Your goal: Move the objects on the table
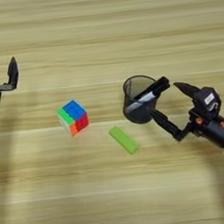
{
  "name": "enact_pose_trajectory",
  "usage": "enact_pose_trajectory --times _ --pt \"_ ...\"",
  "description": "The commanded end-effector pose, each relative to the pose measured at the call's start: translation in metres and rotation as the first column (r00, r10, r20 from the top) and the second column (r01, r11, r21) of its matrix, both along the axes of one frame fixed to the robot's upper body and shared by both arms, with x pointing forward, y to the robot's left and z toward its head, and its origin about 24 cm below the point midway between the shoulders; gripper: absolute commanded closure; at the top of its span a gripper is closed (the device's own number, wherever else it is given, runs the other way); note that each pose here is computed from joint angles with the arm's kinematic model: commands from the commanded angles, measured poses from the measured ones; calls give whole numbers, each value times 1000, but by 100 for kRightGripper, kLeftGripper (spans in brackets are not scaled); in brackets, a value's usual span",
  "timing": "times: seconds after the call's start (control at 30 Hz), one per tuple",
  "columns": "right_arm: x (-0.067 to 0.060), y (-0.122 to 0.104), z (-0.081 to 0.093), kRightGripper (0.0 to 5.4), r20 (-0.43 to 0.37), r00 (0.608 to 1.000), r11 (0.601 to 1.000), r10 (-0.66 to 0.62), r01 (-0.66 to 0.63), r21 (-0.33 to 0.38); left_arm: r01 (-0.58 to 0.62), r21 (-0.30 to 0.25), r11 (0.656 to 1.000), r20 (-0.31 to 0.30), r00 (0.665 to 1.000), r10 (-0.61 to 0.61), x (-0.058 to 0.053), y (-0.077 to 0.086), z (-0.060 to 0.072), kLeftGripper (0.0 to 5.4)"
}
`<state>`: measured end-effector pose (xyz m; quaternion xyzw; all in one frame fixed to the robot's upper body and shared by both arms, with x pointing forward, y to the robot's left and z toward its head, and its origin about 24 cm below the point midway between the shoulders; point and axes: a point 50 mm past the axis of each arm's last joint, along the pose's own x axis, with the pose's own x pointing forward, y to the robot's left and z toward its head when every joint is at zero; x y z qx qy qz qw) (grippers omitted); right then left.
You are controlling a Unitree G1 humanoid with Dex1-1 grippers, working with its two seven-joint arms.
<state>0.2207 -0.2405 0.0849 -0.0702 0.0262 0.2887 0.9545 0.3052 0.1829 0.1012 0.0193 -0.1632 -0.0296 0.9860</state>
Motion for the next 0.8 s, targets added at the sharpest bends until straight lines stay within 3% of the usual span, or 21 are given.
enact_pose_trajectory --times 0.03,0.4,0.57,0.8 --pt "5 6 -4 0 -26 999 1000 -21 21 1 -24 10 1000 -29 999 25 2 0 -3 2" --pt "16 12 -13 0 -71 994 997 -81 80 -17 -27 -19 999 -151 988 24 -5 -7 -20 2" --pt "22 14 -18 0 -93 991 995 -98 96 -21 -21 1 1000 -214 977 21 -10 -10 -32 2" --pt "28 19 -23 0 -127 987 995 -97 96 -11 -32 3 999 -221 975 32 -12 -9 -34 2"
